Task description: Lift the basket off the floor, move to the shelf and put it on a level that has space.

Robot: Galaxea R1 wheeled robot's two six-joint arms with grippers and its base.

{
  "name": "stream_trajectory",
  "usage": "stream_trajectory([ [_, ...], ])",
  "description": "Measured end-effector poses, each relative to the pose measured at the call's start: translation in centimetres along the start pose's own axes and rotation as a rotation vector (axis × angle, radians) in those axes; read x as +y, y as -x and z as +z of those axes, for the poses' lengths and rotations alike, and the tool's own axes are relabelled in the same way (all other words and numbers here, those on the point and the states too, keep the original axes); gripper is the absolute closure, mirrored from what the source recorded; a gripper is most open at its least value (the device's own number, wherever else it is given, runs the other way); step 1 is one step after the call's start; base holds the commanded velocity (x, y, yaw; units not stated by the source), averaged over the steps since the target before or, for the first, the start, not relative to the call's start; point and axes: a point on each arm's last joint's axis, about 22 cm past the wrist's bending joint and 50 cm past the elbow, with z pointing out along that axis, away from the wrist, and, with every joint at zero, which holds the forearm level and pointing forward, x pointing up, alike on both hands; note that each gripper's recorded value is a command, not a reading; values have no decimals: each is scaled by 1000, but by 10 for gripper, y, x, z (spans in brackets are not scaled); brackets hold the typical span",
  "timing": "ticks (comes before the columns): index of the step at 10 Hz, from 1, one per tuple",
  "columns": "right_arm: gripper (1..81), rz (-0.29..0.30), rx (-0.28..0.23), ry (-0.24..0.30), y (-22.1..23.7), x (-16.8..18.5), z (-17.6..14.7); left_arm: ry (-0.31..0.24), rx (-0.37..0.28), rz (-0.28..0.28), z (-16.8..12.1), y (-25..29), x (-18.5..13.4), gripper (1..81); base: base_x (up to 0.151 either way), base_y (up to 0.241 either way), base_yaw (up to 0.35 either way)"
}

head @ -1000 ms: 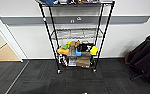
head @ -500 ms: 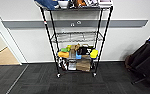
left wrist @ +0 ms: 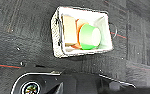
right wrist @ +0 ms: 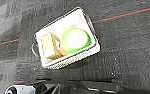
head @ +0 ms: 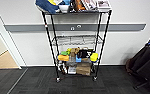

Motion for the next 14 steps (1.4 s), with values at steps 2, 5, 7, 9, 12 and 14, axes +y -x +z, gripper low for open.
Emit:
stream_trajectory([
  [2,10,3,-8,1,3,5,12,-3,-2,-1,13,-2,-5,10,0,0,0],
  [5,10,22,-54,6,19,17,38,-21,-45,-24,37,11,-23,10,0,0,0],
  [7,10,32,-77,9,22,25,58,-32,-76,-42,54,22,-35,10,0,0,0],
  [9,10,39,-91,12,20,34,79,-41,-93,-73,73,23,-46,10,0,0,0],
  [12,10,39,-114,9,13,43,108,-48,-109,-110,101,19,-55,10,0,0,0],
  [14,10,19,-98,-3,-18,44,128,-46,-94,-125,116,8,-59,10,0,0,0],
])
